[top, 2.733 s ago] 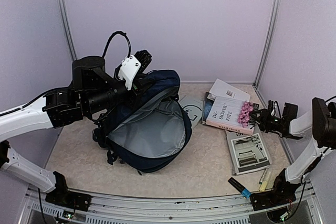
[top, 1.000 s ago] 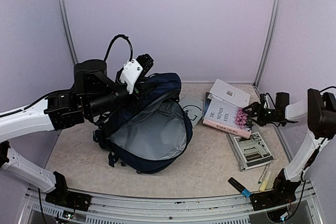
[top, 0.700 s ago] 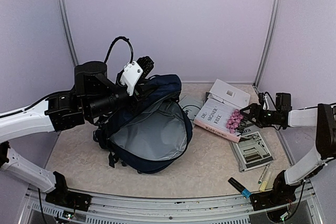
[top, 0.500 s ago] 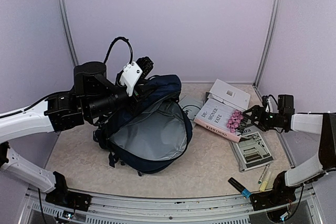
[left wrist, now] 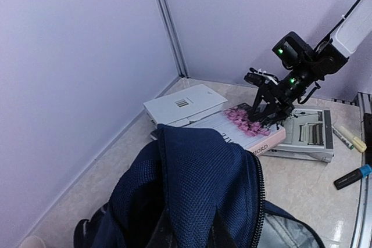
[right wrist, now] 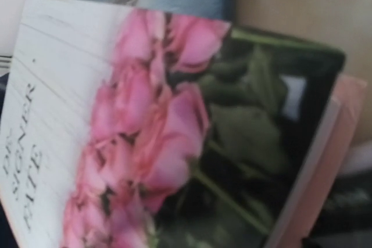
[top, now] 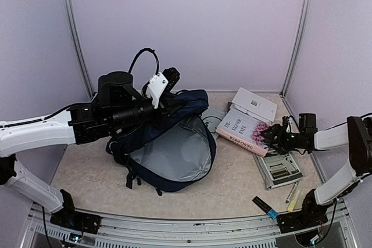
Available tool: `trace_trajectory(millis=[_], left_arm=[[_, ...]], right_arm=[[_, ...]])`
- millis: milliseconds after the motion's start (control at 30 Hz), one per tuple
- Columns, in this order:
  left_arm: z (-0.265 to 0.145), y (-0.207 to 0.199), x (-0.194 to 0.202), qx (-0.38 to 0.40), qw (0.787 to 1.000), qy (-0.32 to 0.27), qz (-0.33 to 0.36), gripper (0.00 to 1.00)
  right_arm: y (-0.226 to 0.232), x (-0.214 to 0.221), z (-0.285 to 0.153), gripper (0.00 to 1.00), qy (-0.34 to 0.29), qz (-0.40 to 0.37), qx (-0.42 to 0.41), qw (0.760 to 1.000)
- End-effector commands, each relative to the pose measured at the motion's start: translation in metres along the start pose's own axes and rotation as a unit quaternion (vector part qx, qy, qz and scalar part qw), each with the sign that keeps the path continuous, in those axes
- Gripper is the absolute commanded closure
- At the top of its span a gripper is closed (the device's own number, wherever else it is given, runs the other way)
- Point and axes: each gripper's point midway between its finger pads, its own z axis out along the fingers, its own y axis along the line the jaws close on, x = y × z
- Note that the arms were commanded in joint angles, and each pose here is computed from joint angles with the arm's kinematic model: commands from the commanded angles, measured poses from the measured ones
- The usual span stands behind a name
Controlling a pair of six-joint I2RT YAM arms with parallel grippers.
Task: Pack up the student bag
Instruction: Adjust the book at the corner of the board, then pick up the book from the corner of the board.
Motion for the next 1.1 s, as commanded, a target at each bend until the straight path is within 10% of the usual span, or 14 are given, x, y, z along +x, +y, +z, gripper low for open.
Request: trace_trajectory(millis=[0,400,733,1067], left_arm=[[0.029,0.017,-0.016,0.021,0.997,-0.06,-0.051,1.0],[0.114,0.007,0.034,0.055,0.998,0.009,-0.034,1.0],[0.118,0.005,0.057,0.054,0.997,0.033,-0.032,1.0],[0.121,0.002,0.069,0.058,0.997,0.045,-0.036,1.0]], right_arm=[[0.009,0.007,0.012,0.16,0.014,0.023,-0.026,0.999],[0.05,-0.017,0.028,0.14,-0.006,-0.014,-0.08,0.997],[0.024,-0.062,0.014,0.0,-0.059,-0.034,0.028,0.997],[0.009,-0.068,0.065,0.0,0.015,-0.026,0.015,0.999]])
